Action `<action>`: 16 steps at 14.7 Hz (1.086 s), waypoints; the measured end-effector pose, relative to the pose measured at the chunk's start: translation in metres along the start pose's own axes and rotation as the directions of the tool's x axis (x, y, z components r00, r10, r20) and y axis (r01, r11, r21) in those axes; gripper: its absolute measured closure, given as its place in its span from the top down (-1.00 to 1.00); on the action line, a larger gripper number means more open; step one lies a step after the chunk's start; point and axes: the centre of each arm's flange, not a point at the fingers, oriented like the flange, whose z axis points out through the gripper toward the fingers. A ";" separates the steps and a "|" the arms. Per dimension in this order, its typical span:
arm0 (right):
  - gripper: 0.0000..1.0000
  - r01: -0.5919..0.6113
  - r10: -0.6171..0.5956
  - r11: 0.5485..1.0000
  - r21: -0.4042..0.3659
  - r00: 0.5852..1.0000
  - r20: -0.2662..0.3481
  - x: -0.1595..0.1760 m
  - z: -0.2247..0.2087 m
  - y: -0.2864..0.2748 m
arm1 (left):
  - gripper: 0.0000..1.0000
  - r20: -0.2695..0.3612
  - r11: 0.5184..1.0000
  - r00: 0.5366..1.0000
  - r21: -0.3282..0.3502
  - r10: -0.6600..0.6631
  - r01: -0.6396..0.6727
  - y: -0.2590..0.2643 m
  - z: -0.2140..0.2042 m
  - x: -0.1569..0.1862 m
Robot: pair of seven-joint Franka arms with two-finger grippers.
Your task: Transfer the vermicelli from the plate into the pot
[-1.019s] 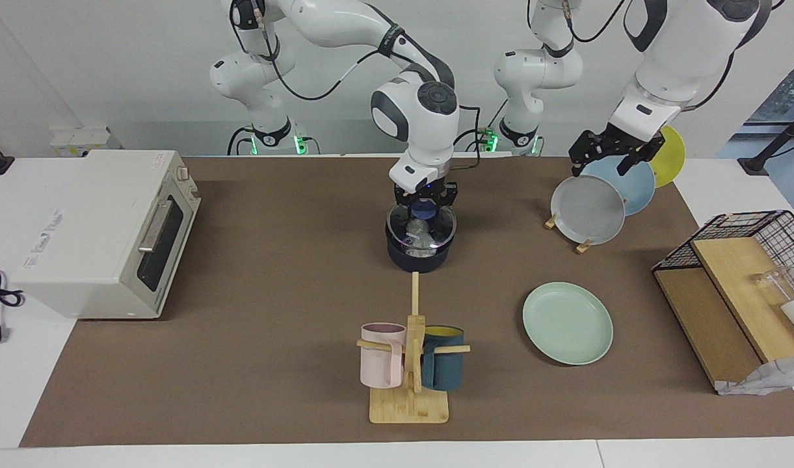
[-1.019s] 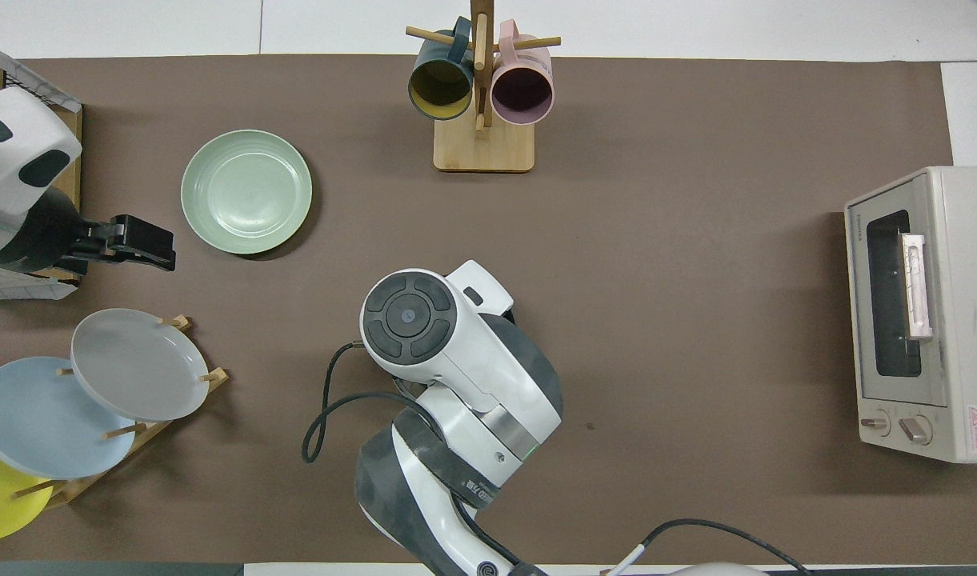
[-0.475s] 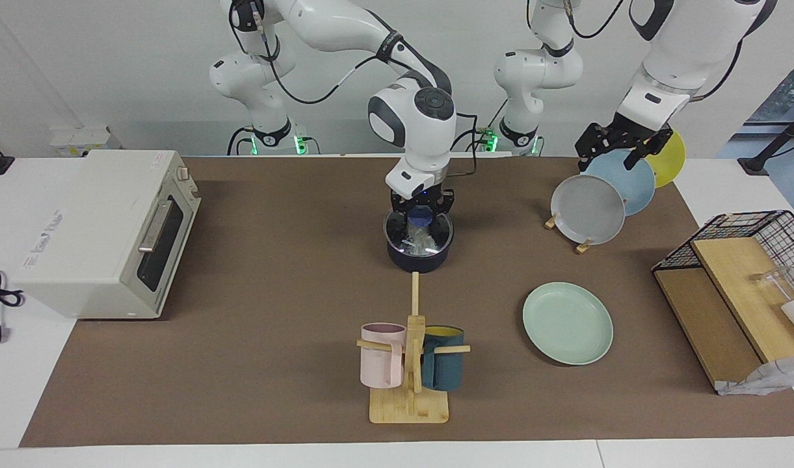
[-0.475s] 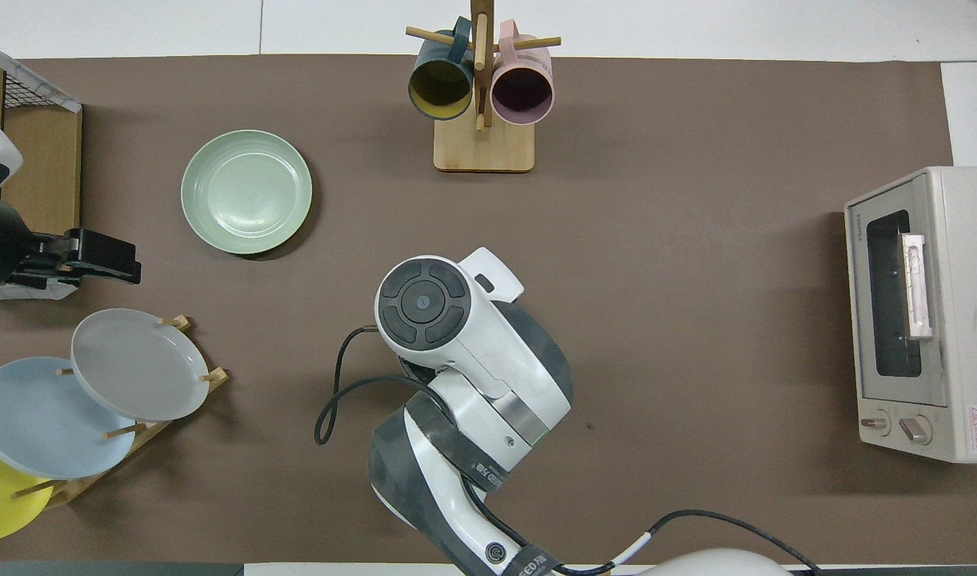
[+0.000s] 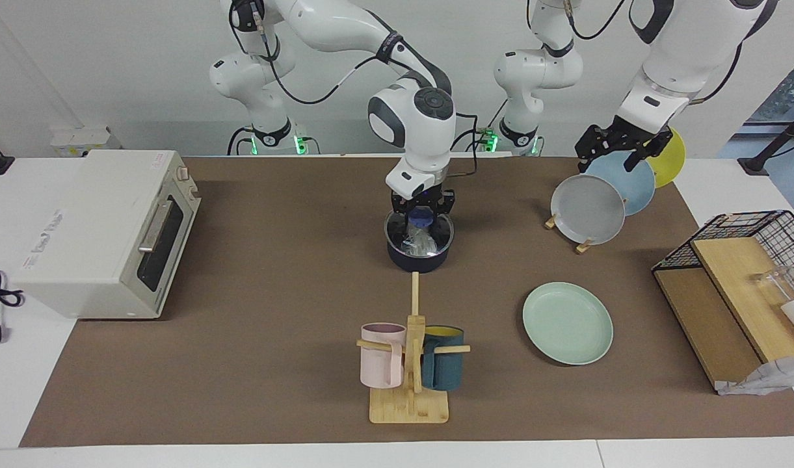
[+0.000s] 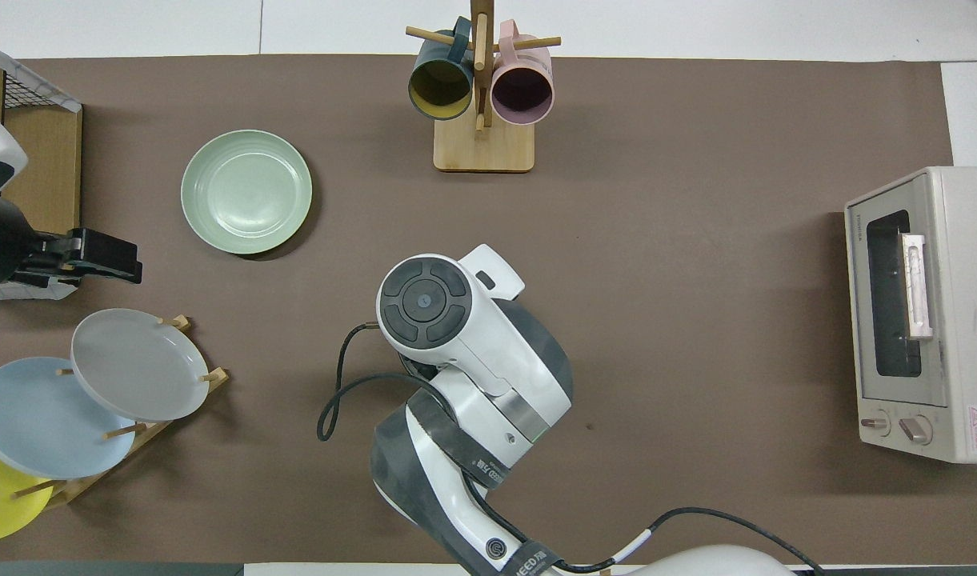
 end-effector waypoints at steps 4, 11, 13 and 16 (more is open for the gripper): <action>0.96 -0.017 0.017 1.000 0.008 1.000 -0.008 0.004 -0.001 0.003 | 1.00 0.005 1.000 1.000 0.001 0.000 0.000 -0.001 0.003 0.002; 1.00 -0.061 0.062 0.998 0.017 0.998 -0.021 0.049 -0.036 0.053 | 1.00 0.001 1.000 1.000 0.001 -0.002 0.002 -0.002 0.000 0.001; 1.00 -0.056 0.056 0.998 0.001 0.998 -0.003 0.071 -0.074 0.110 | 1.00 0.000 1.000 1.000 0.001 -0.002 0.002 -0.002 0.000 0.001; 1.00 -0.019 0.019 1.000 -0.009 0.999 0.025 0.078 -0.143 0.205 | 1.00 -0.001 1.000 1.000 0.001 -0.002 0.002 -0.002 -0.001 0.001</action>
